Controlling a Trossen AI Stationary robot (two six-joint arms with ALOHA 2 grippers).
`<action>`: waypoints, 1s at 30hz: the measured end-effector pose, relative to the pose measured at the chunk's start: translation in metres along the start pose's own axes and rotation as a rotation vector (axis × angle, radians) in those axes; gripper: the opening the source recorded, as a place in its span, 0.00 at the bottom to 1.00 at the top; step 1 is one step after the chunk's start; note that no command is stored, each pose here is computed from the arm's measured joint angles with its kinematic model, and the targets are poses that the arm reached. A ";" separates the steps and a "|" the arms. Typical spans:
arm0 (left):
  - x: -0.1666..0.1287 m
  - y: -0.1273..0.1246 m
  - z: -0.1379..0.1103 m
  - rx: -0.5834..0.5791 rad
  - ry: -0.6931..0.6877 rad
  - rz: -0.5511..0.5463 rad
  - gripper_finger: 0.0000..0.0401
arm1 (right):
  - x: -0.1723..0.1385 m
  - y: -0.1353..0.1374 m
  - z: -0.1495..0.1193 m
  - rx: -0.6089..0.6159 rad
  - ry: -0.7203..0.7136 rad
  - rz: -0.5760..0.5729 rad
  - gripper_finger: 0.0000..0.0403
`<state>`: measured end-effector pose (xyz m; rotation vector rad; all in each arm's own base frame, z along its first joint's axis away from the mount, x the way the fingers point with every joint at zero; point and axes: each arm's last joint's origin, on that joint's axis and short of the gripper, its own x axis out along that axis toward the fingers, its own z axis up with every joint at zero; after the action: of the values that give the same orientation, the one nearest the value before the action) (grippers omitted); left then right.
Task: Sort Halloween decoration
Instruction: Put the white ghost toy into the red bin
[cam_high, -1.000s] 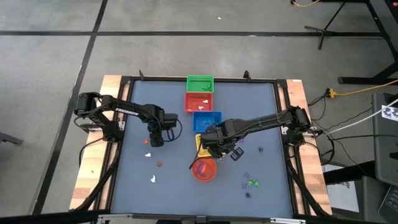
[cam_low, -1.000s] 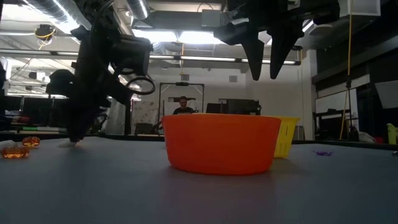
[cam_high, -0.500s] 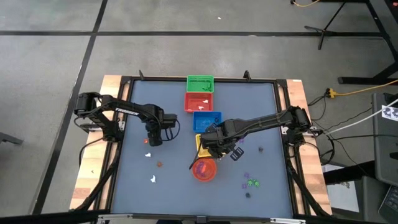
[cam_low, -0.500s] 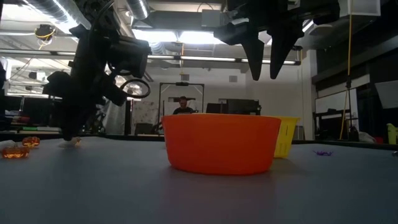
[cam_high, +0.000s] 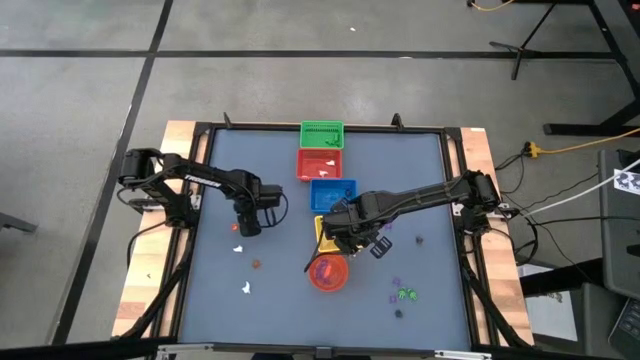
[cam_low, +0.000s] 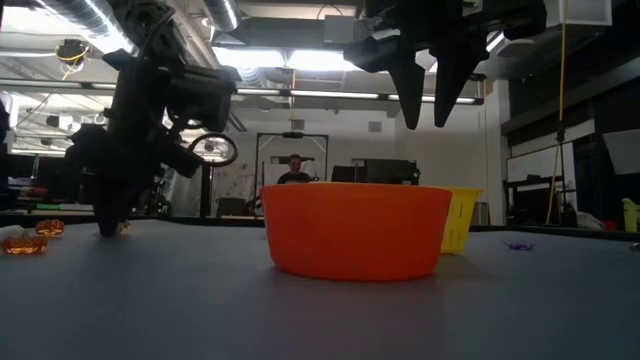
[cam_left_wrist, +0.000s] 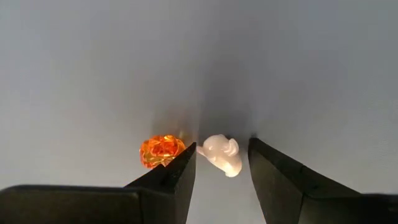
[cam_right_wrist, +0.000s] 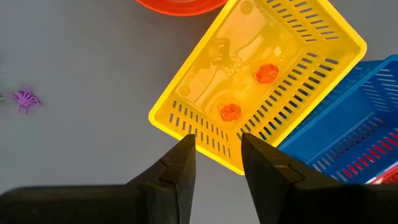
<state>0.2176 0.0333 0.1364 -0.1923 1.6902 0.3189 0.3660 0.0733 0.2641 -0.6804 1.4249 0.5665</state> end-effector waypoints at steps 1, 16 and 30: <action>0.000 0.000 0.000 0.000 0.001 0.000 0.35 | 0.000 0.000 0.000 0.000 0.000 0.000 0.31; 0.001 0.000 -0.001 0.002 0.003 -0.001 0.23 | 0.000 0.000 0.000 0.000 0.000 0.000 0.31; 0.001 0.000 -0.001 0.003 0.006 0.005 0.15 | 0.000 0.000 0.000 0.000 0.002 0.001 0.31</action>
<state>0.2167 0.0332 0.1352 -0.1874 1.6970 0.3196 0.3658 0.0732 0.2641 -0.6801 1.4273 0.5669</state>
